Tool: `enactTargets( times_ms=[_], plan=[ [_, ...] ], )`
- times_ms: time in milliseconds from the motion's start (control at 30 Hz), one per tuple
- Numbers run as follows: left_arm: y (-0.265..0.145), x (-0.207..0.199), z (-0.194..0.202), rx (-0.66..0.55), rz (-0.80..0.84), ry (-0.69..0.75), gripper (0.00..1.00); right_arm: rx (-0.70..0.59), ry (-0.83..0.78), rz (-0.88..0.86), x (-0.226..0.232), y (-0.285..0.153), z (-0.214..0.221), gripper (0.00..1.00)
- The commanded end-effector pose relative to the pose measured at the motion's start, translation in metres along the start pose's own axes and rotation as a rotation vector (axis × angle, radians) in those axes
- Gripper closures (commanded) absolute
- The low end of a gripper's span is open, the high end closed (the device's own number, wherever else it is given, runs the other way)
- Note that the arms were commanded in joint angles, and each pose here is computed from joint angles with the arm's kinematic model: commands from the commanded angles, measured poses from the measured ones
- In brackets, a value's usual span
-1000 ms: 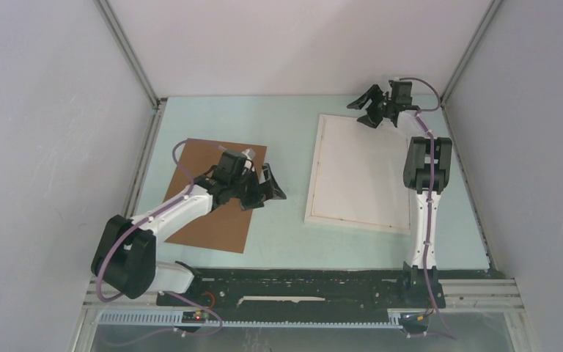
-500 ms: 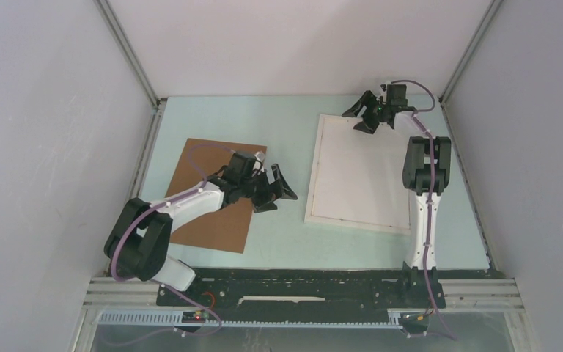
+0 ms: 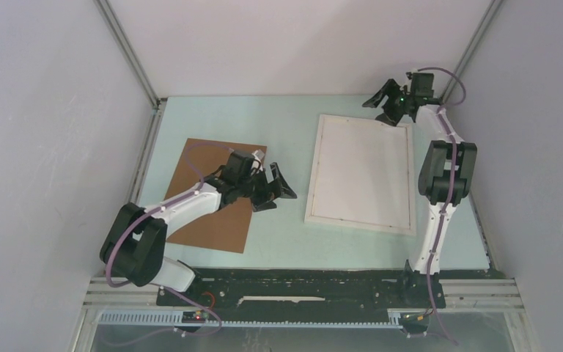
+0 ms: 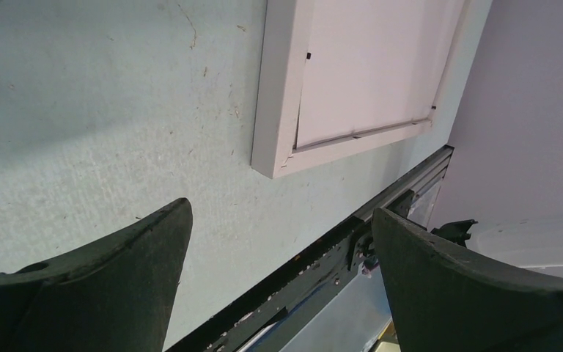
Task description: Put the photo into the frame
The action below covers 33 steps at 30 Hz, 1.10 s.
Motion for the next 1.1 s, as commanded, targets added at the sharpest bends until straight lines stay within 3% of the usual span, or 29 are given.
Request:
enactTargets(
  times_ms=[0, 300, 600, 767, 933, 1067],
  plan=[
    [-0.011, -0.016, -0.004, -0.03, 0.043, 0.053, 0.0, -0.058, 0.031, 0.048, -0.029, -0.016, -0.026, 0.18],
    [-0.013, -0.017, -0.005, -0.028, 0.037, 0.06, 0.0, -0.096, 0.145, 0.009, -0.069, -0.011, -0.022, 0.18],
    [-0.018, -0.017, -0.004, -0.039, 0.026, 0.066, 0.0, -0.06, 0.221, 0.082, -0.117, -0.003, -0.007, 0.19],
    [-0.034, -0.019, -0.011, -0.077, -0.028, 0.121, 0.0, -0.059, 0.187, 0.054, -0.098, -0.015, -0.007, 0.19],
    [-0.062, -0.011, -0.021, -0.151, -0.13, 0.18, 0.0, -0.092, 0.067, 0.074, -0.046, -0.041, -0.03, 0.18],
    [-0.087, 0.006, -0.027, -0.213, -0.185, 0.149, 0.0, -0.12, -0.018, 0.098, -0.002, -0.068, -0.024, 0.16]
  ],
)
Point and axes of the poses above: each gripper's point midway between its finger pads, its own y axis out along the fingers, its own x axis along the line the jaws close on, z = x × y, the point moved 4 cm from there along -y, back along the fingers, and after that the axes turned 1 degree about y, right-handed, at the moved point
